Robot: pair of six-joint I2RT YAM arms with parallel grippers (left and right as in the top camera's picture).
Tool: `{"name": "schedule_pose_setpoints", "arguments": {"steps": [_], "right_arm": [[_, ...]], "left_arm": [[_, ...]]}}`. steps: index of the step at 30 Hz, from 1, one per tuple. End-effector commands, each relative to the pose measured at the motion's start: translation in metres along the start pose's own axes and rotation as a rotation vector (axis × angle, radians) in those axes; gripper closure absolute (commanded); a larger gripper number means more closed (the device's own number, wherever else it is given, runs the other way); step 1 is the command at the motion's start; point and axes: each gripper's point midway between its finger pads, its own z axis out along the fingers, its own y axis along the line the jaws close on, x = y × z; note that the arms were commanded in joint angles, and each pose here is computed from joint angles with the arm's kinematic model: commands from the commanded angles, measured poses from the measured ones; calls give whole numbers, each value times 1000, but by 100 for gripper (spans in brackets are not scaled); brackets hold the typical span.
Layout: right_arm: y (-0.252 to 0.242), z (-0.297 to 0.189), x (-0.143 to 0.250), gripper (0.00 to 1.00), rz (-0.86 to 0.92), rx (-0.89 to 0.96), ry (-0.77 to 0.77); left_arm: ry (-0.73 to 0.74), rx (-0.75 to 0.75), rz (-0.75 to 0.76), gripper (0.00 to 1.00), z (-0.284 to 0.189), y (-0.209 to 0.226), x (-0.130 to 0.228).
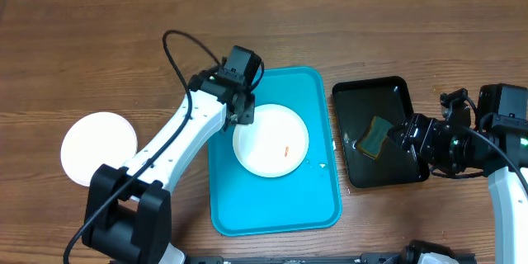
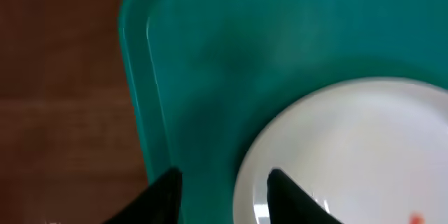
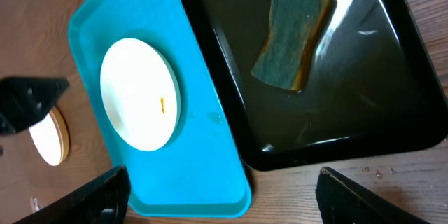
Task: Clean dirty plates on tray and stack at the side
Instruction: 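Grasp the white plate rim and slide it down the blue tray, then reach the right gripper into the black tray toward the sponge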
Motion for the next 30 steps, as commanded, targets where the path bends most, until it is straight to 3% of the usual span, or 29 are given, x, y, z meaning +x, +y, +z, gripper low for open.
{"name": "schedule_pose_setpoints", "arguments": {"steps": [1,7,11,13,14,23,26,30], "right_arm": [[8,-7,-4,14,-43,-13,-27],[7,-6,-3,14,-41,-13,-23],[7,-6,-3,14,-41,-13,-23],[7,-6,-3,14,-41,-13,-23],[7,-6,-3,14,-41,-12,-23],[9,-6,-12,15,-62,-19,-58],[15,-4,-12,24,-86,-27,-57],[17,13,-14,25,-89,48,-55]], "left_arm": [[34,-20,241,59,28,0,11],[134,58,287,66,59,-12,30],[205,148,315,78,71,-23,47],[247,171,304,93,73,-26,56],[268,173,289,96,72,-25,61],[492,298,32,95,46,-46,103],[531,319,5,96,41,-49,110],[547,303,-8,96,40,-47,113]]}}
